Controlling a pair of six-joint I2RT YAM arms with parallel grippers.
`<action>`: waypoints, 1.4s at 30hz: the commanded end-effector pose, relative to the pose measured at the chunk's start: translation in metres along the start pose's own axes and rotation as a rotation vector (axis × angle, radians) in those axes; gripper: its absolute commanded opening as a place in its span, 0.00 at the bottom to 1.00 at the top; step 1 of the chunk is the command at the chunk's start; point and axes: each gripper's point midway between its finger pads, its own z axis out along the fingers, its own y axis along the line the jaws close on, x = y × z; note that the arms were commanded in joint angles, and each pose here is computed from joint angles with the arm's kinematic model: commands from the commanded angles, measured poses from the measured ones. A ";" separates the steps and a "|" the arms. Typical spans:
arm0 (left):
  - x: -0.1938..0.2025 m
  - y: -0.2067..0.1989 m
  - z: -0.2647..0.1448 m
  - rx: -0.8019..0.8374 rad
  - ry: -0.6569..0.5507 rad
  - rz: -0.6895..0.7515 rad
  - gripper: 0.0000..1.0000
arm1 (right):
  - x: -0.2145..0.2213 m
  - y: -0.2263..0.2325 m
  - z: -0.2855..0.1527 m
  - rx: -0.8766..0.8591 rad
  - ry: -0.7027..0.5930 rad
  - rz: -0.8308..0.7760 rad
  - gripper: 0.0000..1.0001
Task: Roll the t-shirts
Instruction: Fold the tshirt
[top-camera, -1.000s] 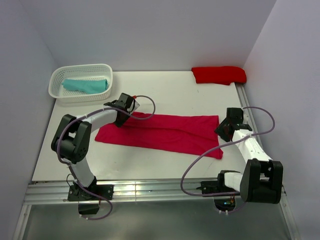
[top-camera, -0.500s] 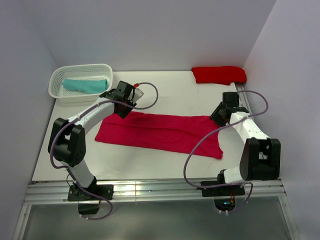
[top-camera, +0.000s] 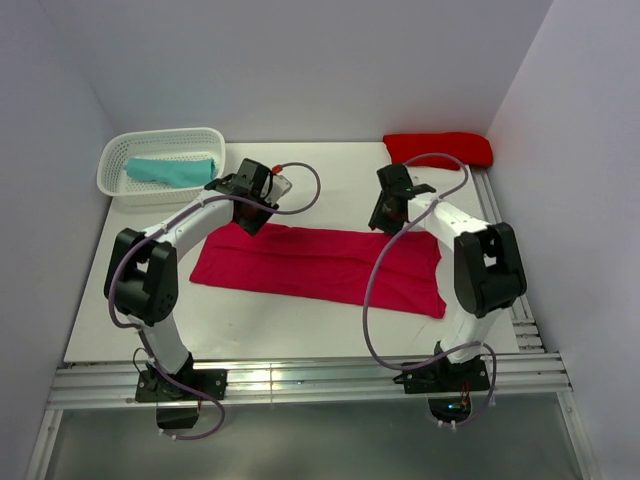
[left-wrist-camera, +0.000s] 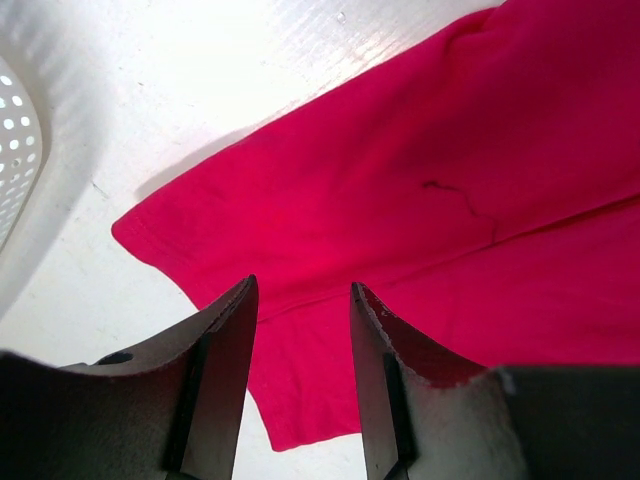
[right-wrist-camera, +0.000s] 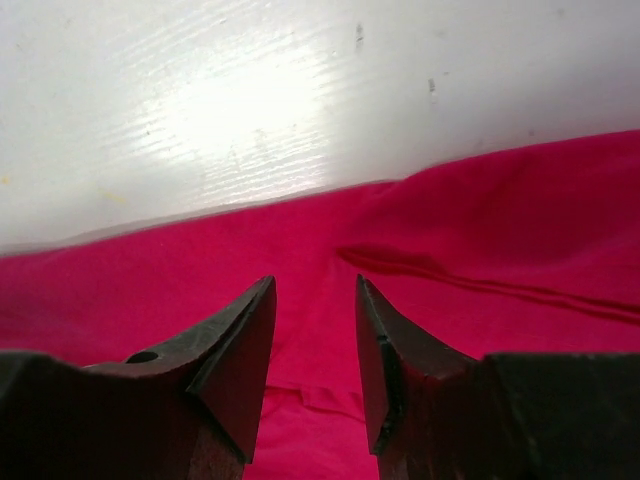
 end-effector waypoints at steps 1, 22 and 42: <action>-0.008 0.001 -0.002 -0.002 -0.030 -0.006 0.47 | -0.002 -0.001 0.003 0.101 -0.011 -0.017 0.45; -0.008 0.003 -0.003 0.004 -0.042 -0.007 0.47 | 0.015 -0.001 0.016 0.265 -0.011 -0.067 0.36; -0.001 0.000 0.000 0.019 -0.031 0.004 0.46 | 0.055 0.000 -0.032 0.205 -0.074 0.003 0.05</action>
